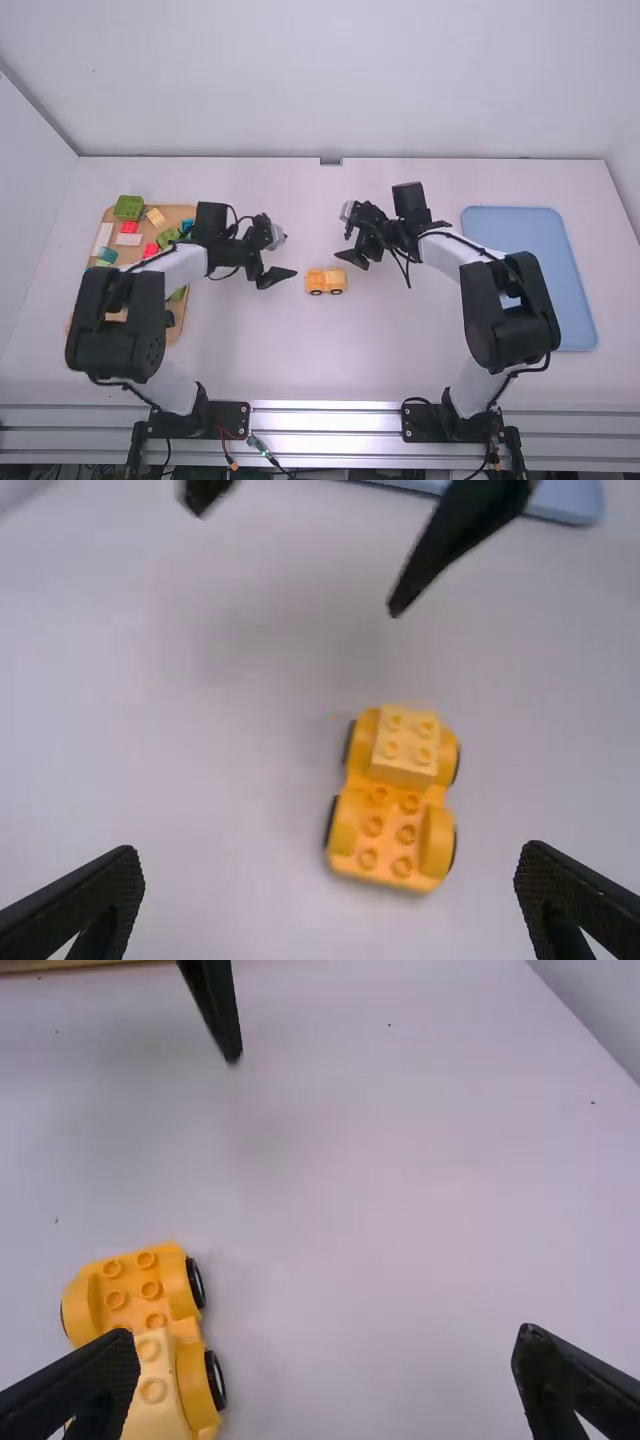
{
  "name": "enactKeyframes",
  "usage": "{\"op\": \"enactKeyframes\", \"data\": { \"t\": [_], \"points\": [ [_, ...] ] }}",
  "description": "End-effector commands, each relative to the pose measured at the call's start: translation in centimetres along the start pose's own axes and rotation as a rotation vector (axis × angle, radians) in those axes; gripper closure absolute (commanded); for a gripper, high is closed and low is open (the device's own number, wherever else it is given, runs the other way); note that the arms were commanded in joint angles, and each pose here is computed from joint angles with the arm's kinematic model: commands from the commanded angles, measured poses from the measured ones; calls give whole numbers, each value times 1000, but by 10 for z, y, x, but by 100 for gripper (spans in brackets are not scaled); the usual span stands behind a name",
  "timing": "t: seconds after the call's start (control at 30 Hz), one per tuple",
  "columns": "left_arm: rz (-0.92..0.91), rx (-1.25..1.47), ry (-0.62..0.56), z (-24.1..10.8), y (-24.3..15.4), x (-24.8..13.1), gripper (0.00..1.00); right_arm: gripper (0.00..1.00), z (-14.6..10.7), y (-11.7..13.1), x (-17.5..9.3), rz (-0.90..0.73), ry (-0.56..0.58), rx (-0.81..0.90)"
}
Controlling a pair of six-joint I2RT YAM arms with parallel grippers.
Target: Assemble lego blocks to make yellow taxi
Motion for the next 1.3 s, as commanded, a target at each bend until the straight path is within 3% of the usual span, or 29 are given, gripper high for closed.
{"op": "enactKeyframes", "data": {
  "t": [0.0,0.13,0.3,0.87,1.0,1.27],
  "points": [
    [89,16,-9,11,9,-28,1,1,10,-4,-2,-12,-18,3],
    [251,-163,-28,25,29,-58,1,1,10,-5,-3,-15,-22,-7],
    [589,-274,48,33,60,-86,1,1,10,-5,-3,-17,-20,-7],
    [1031,-573,188,121,115,-186,1,1,7,-10,-3,-61,13,-9],
    [1115,-735,257,112,133,-206,1,1,8,-11,-3,-62,9,-12],
    [1161,-1091,422,50,187,-230,1,1,9,-18,-2,-125,23,52]
  ]
}}
Point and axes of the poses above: each hand's point on the last joint's axis, 136 mm out from that joint toward the fingers, its own x axis out along the fingers, its own y axis along the line the jaws close on, z = x × y, the point moved 6 cm from there along -x, back along the fingers, and after that the axes turned 3 degrees about x, right-handed, at the moved point
